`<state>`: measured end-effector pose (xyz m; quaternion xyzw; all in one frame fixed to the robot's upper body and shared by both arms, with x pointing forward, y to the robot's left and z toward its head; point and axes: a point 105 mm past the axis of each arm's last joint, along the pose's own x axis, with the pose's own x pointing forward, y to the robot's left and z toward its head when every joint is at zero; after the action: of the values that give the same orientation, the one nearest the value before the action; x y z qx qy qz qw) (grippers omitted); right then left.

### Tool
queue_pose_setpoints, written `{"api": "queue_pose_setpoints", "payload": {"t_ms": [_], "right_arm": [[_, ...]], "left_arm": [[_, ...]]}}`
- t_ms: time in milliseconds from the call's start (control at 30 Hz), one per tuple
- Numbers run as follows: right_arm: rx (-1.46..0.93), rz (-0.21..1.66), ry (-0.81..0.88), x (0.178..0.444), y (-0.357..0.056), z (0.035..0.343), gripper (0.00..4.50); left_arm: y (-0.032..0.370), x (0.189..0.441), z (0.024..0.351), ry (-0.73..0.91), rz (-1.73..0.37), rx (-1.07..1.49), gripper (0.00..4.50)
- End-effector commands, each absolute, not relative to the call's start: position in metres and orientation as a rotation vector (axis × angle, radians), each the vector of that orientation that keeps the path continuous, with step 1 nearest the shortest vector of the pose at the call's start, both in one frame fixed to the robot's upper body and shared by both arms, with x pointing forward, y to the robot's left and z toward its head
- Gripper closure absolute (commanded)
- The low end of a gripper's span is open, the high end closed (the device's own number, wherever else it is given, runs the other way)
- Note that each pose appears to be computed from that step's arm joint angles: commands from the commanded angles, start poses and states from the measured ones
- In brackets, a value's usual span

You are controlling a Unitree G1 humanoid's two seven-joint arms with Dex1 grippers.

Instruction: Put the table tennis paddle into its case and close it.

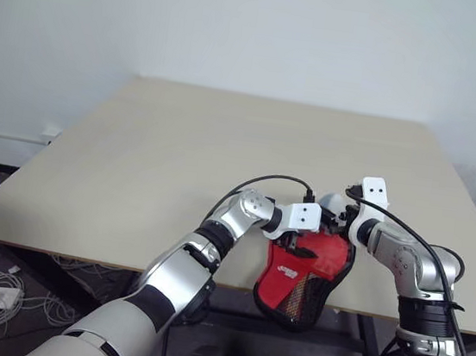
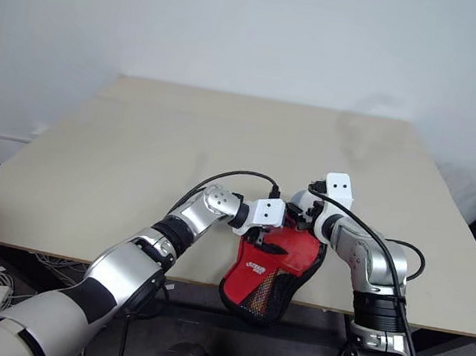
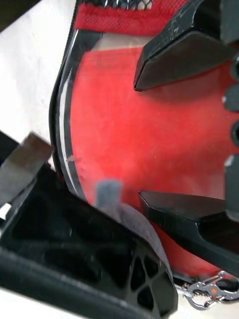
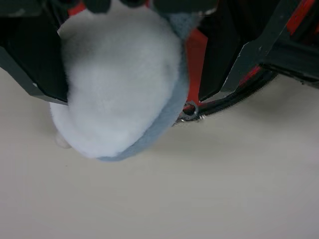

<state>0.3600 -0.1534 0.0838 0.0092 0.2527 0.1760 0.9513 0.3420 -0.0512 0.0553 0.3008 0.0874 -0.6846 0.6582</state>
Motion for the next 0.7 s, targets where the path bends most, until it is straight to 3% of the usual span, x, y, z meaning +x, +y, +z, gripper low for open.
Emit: {"api": "queue_pose_setpoints", "payload": {"t_ms": [33,400,467,700], "right_arm": [[-0.026,0.349,0.502,0.362,-0.151,0.083,0.70],[0.001,0.204,0.338,0.382,-0.166,0.104,4.11],[0.006,0.195,0.286,0.388,-0.165,0.114,4.35],[0.003,0.132,0.206,0.414,-0.163,0.131,4.41]], "left_arm": [[-0.039,0.341,0.035,0.308,-1.529,0.717,1.11],[-0.028,0.337,0.017,0.420,-1.509,0.716,1.11],[-0.028,0.336,0.016,0.435,-1.508,0.698,1.11],[-0.024,0.334,0.009,0.489,-1.475,0.659,1.11]]}}
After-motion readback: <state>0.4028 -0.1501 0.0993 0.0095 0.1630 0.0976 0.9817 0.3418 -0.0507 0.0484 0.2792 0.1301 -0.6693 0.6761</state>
